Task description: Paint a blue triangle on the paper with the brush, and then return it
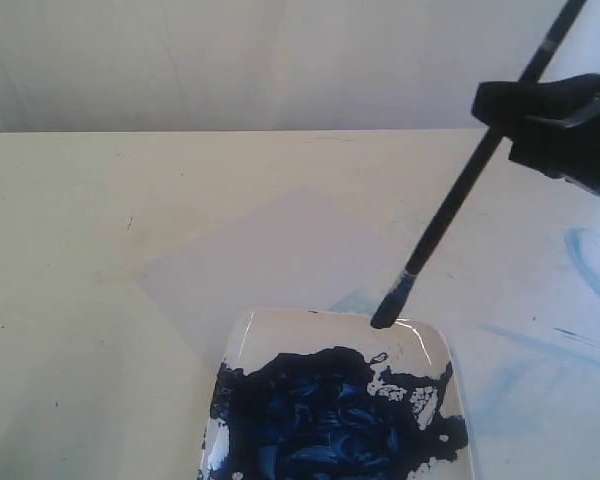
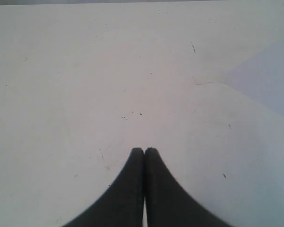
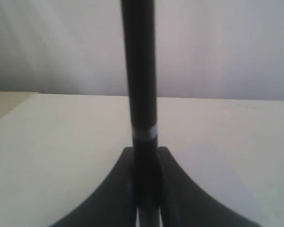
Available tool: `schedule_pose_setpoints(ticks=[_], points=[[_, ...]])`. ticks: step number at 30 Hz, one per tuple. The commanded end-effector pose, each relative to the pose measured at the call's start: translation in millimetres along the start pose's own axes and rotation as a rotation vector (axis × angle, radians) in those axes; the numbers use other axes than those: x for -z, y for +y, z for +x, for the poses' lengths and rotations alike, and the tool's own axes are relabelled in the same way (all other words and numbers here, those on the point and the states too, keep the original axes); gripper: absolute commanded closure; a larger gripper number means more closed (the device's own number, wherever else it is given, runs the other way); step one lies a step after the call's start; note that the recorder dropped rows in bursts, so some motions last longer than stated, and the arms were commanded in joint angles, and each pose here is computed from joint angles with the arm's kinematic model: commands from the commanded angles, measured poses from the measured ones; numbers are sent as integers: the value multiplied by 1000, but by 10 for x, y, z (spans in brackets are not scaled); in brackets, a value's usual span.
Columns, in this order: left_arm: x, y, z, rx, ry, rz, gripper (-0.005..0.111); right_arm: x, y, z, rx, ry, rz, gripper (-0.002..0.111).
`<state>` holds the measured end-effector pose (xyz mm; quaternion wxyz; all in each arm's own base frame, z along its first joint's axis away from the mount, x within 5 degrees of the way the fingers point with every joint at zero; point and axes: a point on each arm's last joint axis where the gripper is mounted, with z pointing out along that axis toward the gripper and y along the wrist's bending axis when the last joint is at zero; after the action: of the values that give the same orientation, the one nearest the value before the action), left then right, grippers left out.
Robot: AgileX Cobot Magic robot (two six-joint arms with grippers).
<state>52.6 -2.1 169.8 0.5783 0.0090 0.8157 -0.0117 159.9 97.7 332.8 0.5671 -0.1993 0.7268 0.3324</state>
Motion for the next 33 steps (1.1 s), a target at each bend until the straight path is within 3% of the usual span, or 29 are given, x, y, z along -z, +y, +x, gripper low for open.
schedule_pose_setpoints(ticks=[1, 11, 16, 24, 33], points=[[-3, -5, 9, 7, -5, 8, 107, -186, 81, 16, 122, -4, -205, 108], [-3, -5, 9, 7, -5, 8, 107, -522, -73, 294, 94, 125, -281, 108], [-3, -5, 9, 7, -5, 8, 107, -522, -95, 331, 88, 138, -260, 108], [-3, -5, 9, 7, -5, 8, 107, -474, -147, 597, 213, 194, -237, 108], [-3, -5, 9, 7, -5, 8, 107, -450, -204, 723, 200, 240, -182, 108]])
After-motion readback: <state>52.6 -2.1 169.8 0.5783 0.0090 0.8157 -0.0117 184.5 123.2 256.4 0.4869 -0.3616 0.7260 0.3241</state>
